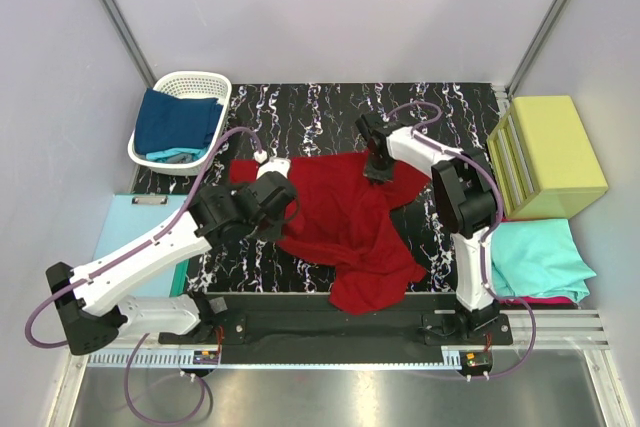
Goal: Fold and stack the t-shirts
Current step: Flatten out the tshirt
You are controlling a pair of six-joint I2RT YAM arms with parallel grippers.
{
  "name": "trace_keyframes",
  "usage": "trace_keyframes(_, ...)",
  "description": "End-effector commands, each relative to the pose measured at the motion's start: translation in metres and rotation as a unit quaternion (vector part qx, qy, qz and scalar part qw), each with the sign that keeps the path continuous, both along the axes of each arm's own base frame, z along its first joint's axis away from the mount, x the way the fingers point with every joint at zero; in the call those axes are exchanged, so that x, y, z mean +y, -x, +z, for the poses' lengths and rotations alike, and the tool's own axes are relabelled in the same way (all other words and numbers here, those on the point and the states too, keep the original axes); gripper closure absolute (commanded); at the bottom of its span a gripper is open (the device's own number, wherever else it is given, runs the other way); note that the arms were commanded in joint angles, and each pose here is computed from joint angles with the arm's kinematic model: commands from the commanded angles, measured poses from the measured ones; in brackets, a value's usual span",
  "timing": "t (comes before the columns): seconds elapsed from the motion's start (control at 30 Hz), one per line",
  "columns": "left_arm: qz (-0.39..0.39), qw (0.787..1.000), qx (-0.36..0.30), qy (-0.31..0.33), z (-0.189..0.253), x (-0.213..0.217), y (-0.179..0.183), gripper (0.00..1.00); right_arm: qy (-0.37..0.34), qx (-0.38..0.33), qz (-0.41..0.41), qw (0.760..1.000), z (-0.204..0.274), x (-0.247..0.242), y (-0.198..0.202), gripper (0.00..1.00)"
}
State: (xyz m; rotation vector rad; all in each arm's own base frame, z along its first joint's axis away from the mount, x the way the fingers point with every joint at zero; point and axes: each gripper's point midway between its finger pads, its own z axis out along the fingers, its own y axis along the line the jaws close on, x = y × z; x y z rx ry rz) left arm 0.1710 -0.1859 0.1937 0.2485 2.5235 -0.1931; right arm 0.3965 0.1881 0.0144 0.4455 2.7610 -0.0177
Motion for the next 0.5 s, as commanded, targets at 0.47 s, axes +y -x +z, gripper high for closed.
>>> trace_keyframes(0.47, 0.007, 0.996, 0.09, -0.02, -0.012, 0.043, 0.058, 1.0, -0.022, 0.027, -0.093, 0.995, -0.02, -0.053, -0.112, 1.0)
